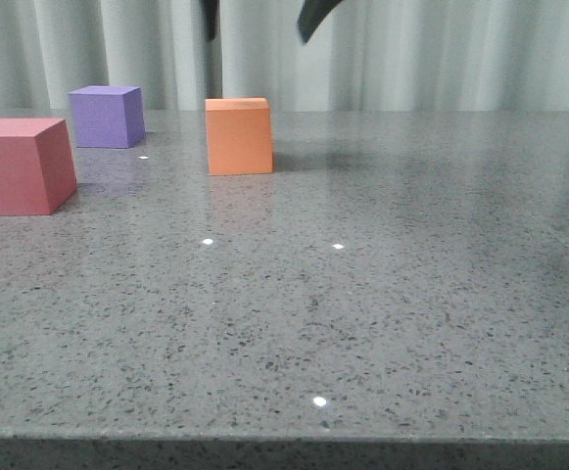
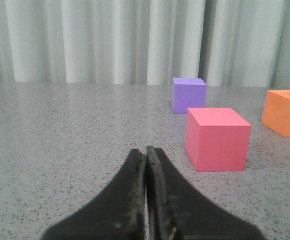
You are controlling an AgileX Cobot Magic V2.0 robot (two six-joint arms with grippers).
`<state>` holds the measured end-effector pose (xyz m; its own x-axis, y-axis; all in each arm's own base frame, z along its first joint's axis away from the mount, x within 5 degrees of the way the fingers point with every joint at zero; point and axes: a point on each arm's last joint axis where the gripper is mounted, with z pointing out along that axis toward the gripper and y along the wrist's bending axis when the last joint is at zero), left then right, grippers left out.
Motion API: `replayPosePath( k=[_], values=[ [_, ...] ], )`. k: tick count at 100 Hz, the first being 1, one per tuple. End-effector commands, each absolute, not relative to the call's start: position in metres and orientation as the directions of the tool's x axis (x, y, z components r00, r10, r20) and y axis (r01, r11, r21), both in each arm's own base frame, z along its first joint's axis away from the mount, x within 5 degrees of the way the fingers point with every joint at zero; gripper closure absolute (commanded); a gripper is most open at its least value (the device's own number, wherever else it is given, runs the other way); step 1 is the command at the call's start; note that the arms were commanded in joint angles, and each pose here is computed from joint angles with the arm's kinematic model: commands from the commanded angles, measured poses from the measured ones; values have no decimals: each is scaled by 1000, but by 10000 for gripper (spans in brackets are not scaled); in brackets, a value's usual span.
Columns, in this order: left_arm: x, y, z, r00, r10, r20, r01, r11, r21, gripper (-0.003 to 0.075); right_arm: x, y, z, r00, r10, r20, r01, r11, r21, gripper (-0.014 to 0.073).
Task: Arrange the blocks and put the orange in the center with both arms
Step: 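Carry the orange cube toward the middle and set it down, then open the right gripper and raise it away from the orange cube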
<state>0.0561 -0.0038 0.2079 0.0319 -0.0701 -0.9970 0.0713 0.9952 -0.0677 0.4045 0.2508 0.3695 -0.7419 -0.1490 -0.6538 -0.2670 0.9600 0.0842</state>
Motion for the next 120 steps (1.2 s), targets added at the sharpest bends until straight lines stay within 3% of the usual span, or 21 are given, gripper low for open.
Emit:
replayPosePath(
  k=[1, 26, 53, 91, 120],
  values=[
    [55, -4, 203, 106, -88, -991, 82, 993, -79, 741, 391, 216, 426, -640, -144, -755, -279, 959, 53, -51],
    [55, -4, 203, 106, -88, -991, 82, 993, -79, 741, 383, 155, 446, -664, -207, -718, -245, 968, -53, -51],
    [55, -4, 203, 106, -88, -991, 82, 993, -79, 741, 356, 82, 439, -690, -136, -711, -122, 990, -71, -51],
    [55, -4, 203, 106, -88, -991, 82, 993, -79, 741, 232, -10, 389, -647, 16, -762, 100, 993, -64, -51],
    [55, -4, 203, 106, -88, -991, 82, 993, -79, 741, 130, -16, 355, -511, 35, -859, 145, 988, -46, -51]
  ],
)
